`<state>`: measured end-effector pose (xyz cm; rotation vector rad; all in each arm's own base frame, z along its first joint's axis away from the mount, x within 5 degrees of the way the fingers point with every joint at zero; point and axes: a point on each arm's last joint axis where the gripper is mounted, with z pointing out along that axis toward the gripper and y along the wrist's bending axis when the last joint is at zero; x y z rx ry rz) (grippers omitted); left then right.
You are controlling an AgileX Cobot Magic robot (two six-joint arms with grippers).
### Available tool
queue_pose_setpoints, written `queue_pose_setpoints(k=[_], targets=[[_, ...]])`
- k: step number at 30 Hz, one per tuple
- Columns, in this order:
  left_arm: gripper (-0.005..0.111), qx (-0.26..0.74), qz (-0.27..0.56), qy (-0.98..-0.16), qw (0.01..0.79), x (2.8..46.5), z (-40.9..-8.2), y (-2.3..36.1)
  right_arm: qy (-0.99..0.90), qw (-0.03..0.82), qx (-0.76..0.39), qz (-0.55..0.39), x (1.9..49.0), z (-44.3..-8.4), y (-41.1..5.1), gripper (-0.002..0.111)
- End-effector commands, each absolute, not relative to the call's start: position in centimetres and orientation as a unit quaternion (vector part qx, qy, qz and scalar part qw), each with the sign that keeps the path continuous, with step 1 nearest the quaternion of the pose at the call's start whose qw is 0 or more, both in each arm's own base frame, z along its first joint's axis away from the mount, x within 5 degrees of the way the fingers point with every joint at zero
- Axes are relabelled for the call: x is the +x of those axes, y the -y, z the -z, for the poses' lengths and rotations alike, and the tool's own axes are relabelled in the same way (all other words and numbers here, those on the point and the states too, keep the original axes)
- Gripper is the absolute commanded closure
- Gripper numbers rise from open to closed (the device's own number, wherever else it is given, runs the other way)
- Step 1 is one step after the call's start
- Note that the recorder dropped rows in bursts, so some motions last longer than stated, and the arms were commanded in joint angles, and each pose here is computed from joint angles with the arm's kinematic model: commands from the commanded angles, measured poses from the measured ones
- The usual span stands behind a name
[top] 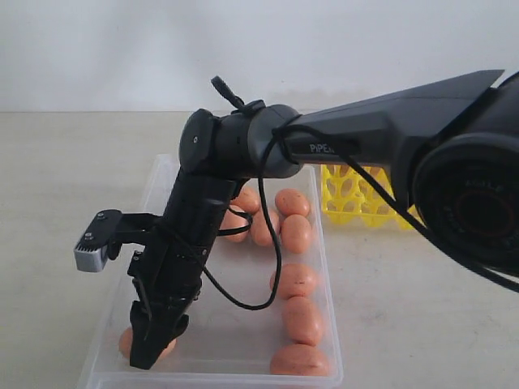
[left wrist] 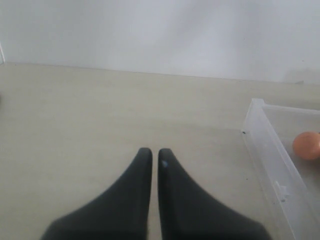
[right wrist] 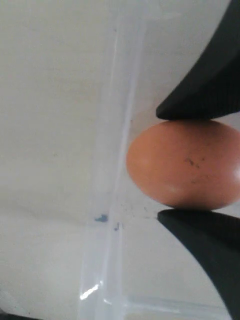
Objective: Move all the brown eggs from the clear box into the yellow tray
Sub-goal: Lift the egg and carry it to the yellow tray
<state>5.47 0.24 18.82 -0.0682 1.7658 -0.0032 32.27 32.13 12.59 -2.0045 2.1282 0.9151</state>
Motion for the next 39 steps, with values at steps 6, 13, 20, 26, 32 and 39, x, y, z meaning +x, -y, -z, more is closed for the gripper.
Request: queue_pose_setpoints(k=[6,13,20,26,32,39], targets=[[0.103,-0.031,0.001,-0.77,0.637,5.5,-18.8,-0.3,-0.717,0.061,-0.638,-0.275,32.9,-12.1,-32.3,0.108],[0.103,-0.031,0.001,-0.77,0.637,5.5,-18.8,-0.3,-0.777,0.062,-0.582,-0.233,33.6,-14.0,-31.4,0.109],[0.103,-0.031,0.001,-0.77,0.637,5.5,-18.8,-0.3,-0.847,0.153,-0.458,-0.22,36.4,-21.4,-27.3,0.109],[0.103,-0.031,0.001,-0.77,0.637,5.5,-18.8,-0.3,-0.877,0.312,-0.308,-0.197,37.2,-26.0,-21.7,0.109],[0.103,-0.031,0.001,-0.77,0.637,5.5,-18.8,-0.3,-0.86,0.476,-0.104,-0.15,33.9,-25.9,-14.5,0.109],[0.103,-0.031,0.001,-0.77,0.637,5.5,-18.8,-0.3,-0.757,0.616,0.189,-0.111,32.0,-23.4,-5.7,0.109]])
